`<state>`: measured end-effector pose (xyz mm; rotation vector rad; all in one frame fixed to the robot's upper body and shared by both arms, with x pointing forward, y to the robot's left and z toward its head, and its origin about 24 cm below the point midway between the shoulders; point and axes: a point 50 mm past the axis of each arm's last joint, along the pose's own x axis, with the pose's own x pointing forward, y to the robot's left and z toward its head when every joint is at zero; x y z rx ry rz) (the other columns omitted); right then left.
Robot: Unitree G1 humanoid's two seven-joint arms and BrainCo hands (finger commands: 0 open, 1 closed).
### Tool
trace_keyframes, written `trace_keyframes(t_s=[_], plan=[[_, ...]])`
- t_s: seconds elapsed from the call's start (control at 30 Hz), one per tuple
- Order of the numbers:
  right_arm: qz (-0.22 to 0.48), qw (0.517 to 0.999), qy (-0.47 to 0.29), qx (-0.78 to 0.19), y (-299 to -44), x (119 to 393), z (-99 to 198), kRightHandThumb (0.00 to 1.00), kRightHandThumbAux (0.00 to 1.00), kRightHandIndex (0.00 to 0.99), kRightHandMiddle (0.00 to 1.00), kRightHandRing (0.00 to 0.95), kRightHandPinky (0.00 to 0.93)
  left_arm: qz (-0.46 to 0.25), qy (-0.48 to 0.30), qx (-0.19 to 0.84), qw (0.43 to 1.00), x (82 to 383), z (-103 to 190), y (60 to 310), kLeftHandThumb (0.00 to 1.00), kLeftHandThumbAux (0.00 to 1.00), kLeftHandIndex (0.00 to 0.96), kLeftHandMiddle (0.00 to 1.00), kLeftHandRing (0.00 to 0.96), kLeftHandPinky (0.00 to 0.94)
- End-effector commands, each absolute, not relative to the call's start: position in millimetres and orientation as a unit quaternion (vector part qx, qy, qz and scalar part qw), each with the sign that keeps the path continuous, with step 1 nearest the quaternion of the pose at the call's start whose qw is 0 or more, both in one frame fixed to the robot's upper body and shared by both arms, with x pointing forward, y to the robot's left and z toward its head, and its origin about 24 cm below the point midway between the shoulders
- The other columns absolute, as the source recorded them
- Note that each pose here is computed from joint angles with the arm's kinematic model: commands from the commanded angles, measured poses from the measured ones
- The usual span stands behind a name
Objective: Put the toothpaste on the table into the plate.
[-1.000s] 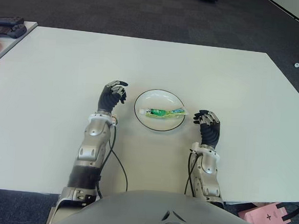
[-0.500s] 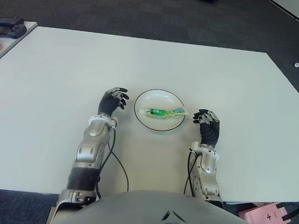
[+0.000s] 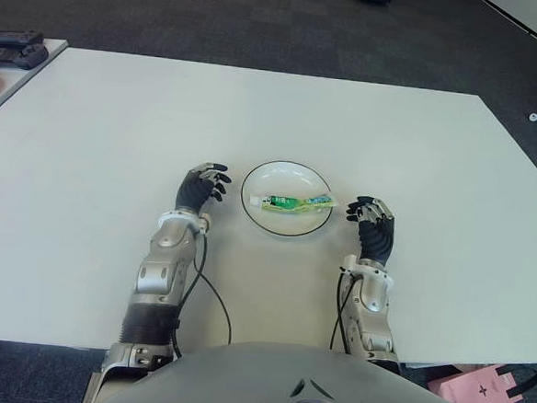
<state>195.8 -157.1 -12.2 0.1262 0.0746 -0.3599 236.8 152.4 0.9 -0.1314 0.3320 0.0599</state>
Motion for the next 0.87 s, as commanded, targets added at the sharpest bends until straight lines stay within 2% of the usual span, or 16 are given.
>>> trace_keyframes(t_s=[0.03,0.87], plan=[[-0.198,0.968,0.126,0.091,-143,177,-43,0.708,0.724,0.433,0.563,0.532,0.527,0.038,0.201,-0.063,0.977,230,-13,154,0.84,0.675,0.412,0.541,0.671,0.676],[-0.203,0.966,0.131,0.09,-142,176,-43,0.707,0.725,0.433,0.565,0.534,0.527,0.046,0.239,-0.047,0.969,216,-32,153,0.839,0.676,0.409,0.544,0.684,0.684]])
